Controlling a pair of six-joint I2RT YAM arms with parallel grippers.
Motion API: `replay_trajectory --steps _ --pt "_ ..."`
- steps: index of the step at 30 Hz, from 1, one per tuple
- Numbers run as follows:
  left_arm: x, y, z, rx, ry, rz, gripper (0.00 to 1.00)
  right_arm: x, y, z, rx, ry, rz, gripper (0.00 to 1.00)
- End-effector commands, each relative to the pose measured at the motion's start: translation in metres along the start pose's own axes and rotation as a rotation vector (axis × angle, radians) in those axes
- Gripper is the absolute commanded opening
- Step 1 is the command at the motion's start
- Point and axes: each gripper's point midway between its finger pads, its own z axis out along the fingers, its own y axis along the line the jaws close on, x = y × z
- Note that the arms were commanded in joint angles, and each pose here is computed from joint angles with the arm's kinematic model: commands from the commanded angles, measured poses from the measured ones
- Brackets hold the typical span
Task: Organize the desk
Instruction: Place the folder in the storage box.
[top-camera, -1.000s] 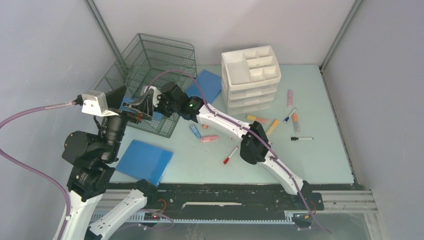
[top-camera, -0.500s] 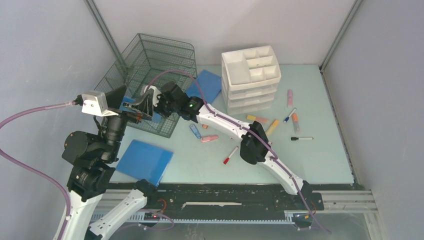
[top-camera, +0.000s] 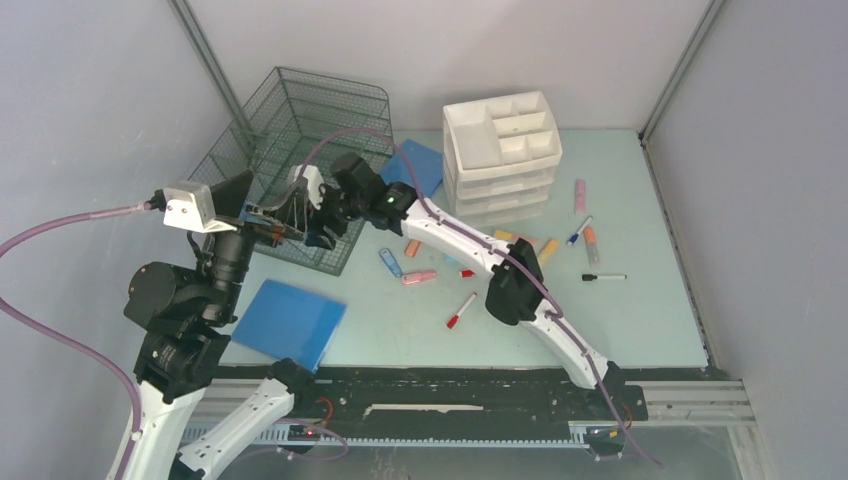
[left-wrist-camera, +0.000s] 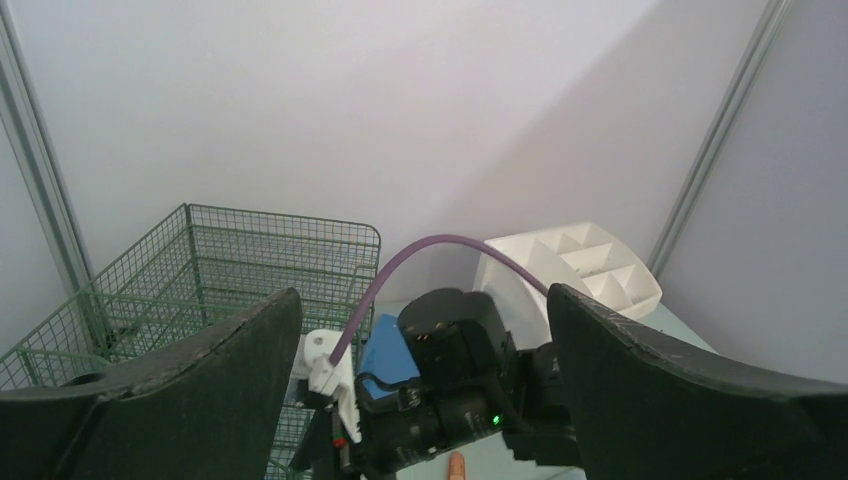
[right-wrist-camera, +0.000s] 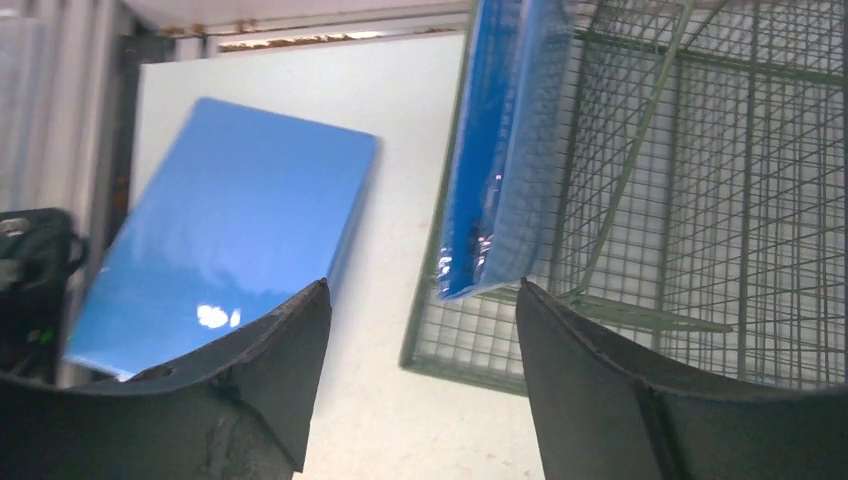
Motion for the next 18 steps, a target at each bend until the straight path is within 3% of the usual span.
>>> replay_trajectory --steps 1,9,18 --pt "-0.004 -0.001 0.003 -0.005 -0.014 -0.027 1.0 -0.095 0.026 -0.081 -0.144 -0.157 -0.022 0.78" --pt "0.022 0.004 -0.015 -0.046 0.049 -0.171 1.0 -0.063 0.052 -0.158 -0.255 -0.029 0.013 0.87" --pt "0.081 0.005 -0.018 -0.112 0.177 -0.335 0.98 0.035 0.076 -0.282 -0.215 0.135 0.077 0.9"
